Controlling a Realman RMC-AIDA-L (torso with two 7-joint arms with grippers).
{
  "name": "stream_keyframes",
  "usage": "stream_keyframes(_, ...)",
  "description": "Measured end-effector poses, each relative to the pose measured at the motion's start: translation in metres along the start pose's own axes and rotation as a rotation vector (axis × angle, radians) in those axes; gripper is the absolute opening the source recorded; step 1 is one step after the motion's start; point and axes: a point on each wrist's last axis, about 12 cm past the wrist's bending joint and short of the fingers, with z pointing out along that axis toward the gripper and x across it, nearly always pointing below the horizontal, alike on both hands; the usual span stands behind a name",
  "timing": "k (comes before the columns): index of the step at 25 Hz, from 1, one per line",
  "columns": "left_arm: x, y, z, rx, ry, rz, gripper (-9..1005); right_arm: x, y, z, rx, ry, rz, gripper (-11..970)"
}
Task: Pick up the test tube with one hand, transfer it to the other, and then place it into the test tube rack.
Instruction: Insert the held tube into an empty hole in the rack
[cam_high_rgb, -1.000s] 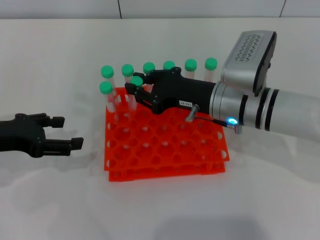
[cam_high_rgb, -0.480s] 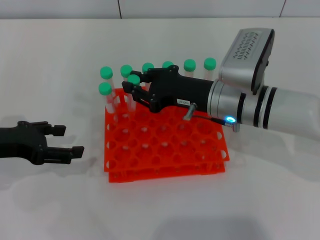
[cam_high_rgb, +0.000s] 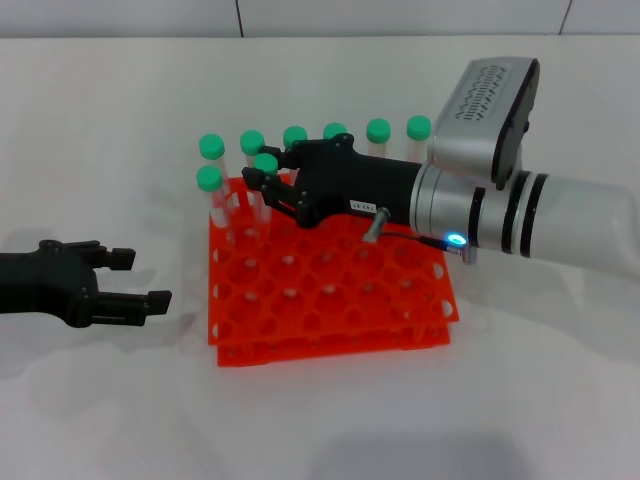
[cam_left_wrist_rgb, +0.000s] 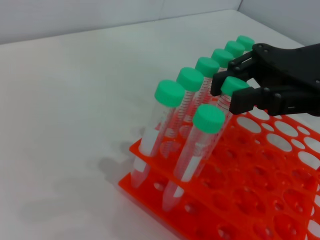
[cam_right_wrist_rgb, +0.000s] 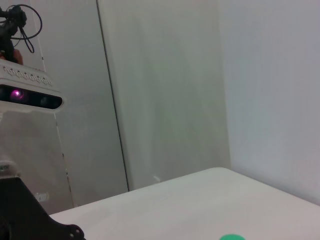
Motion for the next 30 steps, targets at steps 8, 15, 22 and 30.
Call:
stream_keyframes(8, -0.0002, 0.0002, -0.0002, 0.000, 0.001, 0.001, 889, -0.0022, 0.0005, 0.0017, -0.005, -0.002, -0.005, 273)
stream_keyframes(15, -0.0008, 0.0006, -0.0003, -0.002, 0.001, 0.003, 889, -0.0047, 0.0000, 0.0039, -0.008, -0.001, -0.012, 273)
stream_keyframes(22, -0.0008, 0.0006, -0.0003, -0.002, 0.001, 0.003, 889, -0.0032, -0.0005, 0.0051, 0.000, 0.015, -0.017, 273)
stream_keyframes(30, -0.0008, 0.0006, -0.0003, -0.002, 0.000, 0.003, 889, -0.0029, -0.0003, 0.0051, -0.001, 0.017, -0.018, 273)
